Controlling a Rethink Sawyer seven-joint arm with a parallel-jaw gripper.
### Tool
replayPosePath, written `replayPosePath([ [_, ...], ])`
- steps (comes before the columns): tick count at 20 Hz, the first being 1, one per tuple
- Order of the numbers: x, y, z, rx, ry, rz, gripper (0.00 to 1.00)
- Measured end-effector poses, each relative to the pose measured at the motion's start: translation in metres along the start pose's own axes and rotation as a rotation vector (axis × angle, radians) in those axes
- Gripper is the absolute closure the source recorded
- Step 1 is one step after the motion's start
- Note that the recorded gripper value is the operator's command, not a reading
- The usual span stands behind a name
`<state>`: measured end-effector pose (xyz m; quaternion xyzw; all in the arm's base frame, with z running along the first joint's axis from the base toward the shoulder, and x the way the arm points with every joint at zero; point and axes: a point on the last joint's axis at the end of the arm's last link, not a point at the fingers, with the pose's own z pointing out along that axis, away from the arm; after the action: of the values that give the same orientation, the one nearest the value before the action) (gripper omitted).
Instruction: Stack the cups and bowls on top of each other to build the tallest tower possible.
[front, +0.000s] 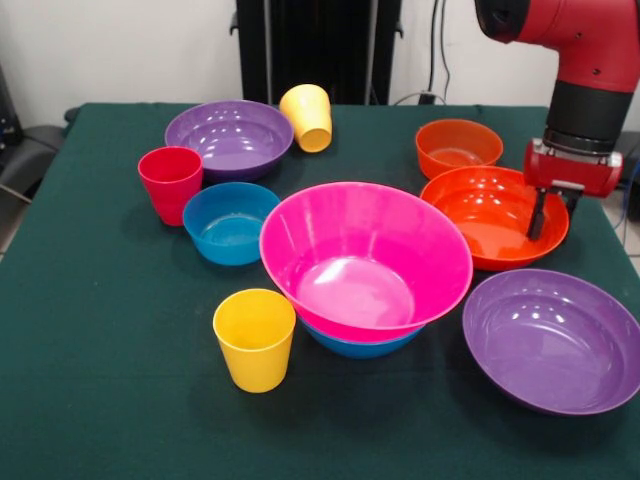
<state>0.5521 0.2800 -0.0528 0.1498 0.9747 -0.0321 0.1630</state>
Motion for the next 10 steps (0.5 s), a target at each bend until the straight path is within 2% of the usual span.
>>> replayPosePath([
  [7,0.000,0.000,-0.002,0.002,-0.001,-0.002,1.00],
  [10,0.000,-0.001,-0.011,0.004,0.000,0.000,1.00],
])
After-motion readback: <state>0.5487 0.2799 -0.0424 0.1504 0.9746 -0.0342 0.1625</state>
